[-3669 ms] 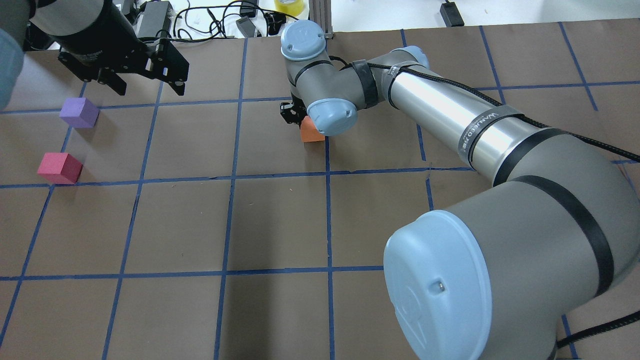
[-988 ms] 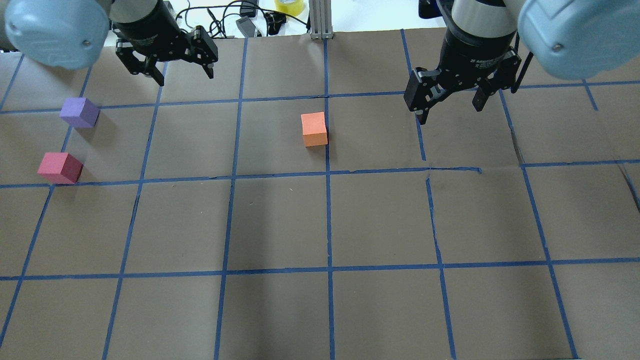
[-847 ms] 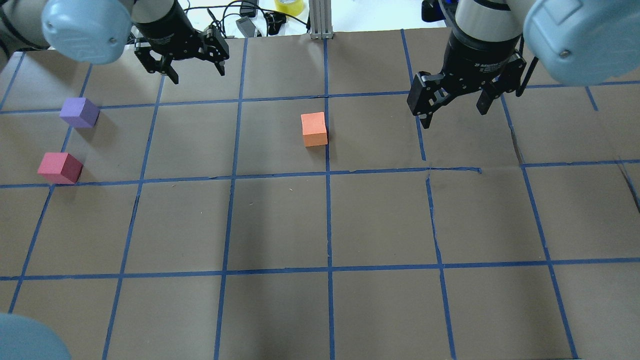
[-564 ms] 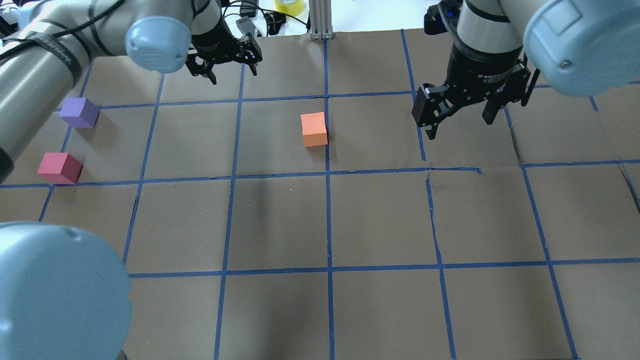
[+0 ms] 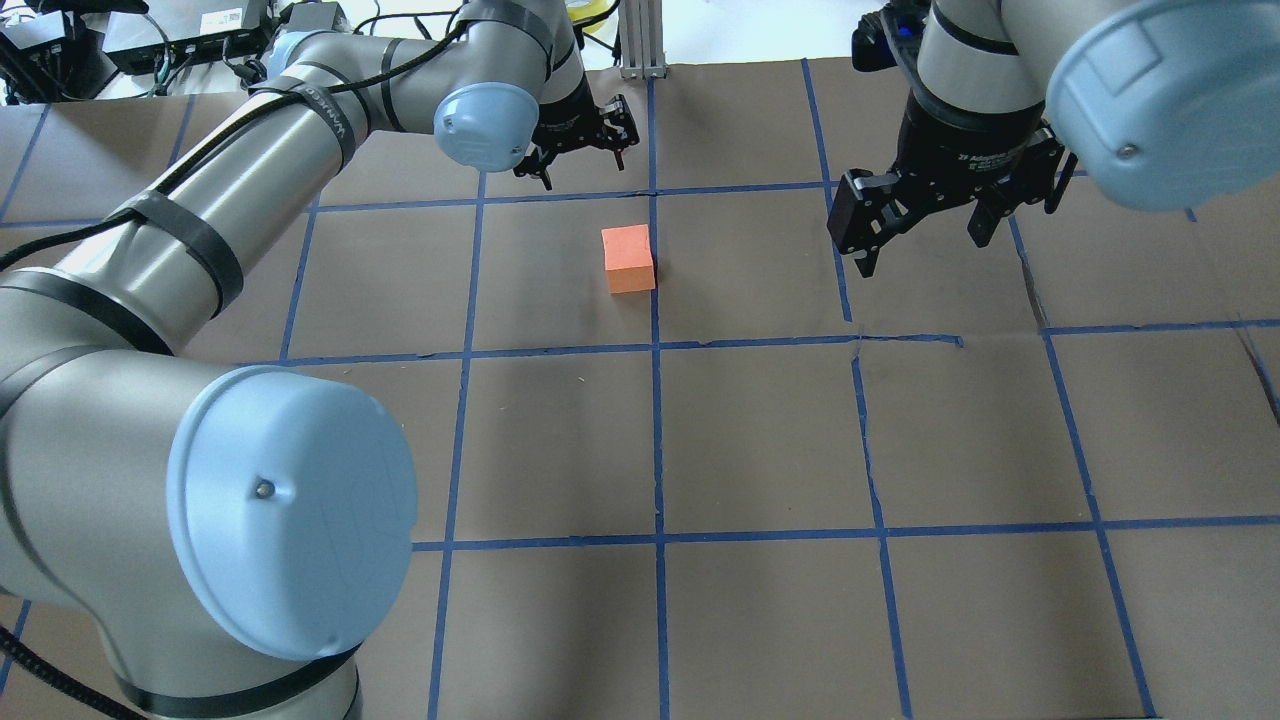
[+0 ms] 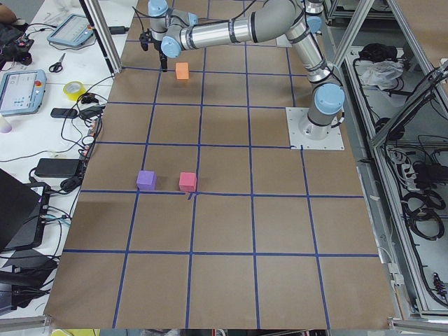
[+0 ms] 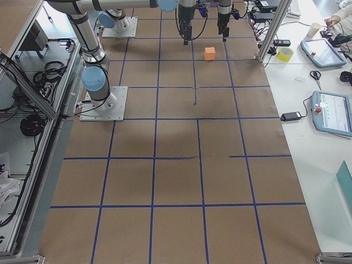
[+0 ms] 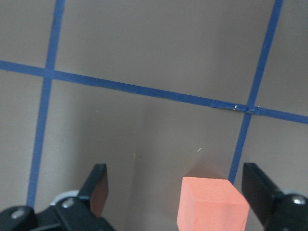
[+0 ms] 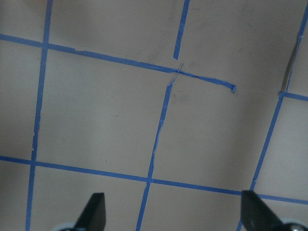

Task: Arrange blocks in a line
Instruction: 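Reach the left gripper to the orange cube and grasp it, then carry the orange cube with the left gripper toward the purple cube, then lower the orange cube between the purple and pink cubes with the left gripper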

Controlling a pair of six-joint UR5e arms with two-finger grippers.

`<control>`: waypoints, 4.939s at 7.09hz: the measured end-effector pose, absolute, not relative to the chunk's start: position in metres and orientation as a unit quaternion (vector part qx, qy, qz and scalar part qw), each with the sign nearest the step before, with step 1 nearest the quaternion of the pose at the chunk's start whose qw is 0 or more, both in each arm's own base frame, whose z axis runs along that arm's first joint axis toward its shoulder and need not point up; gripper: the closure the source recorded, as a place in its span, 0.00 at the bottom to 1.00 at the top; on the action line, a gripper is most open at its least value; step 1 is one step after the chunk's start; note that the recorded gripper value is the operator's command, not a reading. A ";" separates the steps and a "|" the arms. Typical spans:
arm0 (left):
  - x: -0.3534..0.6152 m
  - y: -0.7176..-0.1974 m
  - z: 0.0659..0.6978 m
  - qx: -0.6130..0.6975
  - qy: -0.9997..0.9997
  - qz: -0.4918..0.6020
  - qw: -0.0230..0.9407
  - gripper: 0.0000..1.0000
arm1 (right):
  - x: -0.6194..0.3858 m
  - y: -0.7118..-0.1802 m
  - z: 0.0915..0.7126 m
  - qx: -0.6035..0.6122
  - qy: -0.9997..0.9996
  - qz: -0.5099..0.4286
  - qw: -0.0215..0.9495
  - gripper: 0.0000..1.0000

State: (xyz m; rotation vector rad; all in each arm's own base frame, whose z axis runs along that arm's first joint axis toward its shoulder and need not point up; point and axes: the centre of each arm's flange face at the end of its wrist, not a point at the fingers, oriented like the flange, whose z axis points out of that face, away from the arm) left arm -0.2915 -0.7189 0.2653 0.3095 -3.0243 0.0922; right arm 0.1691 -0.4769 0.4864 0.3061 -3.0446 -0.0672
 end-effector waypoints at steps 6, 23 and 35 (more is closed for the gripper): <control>-0.337 -0.692 0.223 0.079 -0.995 -0.047 0.041 0.00 | 0.153 -0.487 0.496 0.090 -0.995 0.014 0.034 0.00; 0.100 -0.742 0.288 0.060 -0.998 0.003 0.031 1.00 | 0.151 -0.488 0.495 0.090 -0.995 0.014 0.033 0.00; 0.283 -0.705 0.245 -0.012 -0.998 -0.038 -0.044 1.00 | 0.151 -0.488 0.495 0.090 -0.995 0.014 0.032 0.00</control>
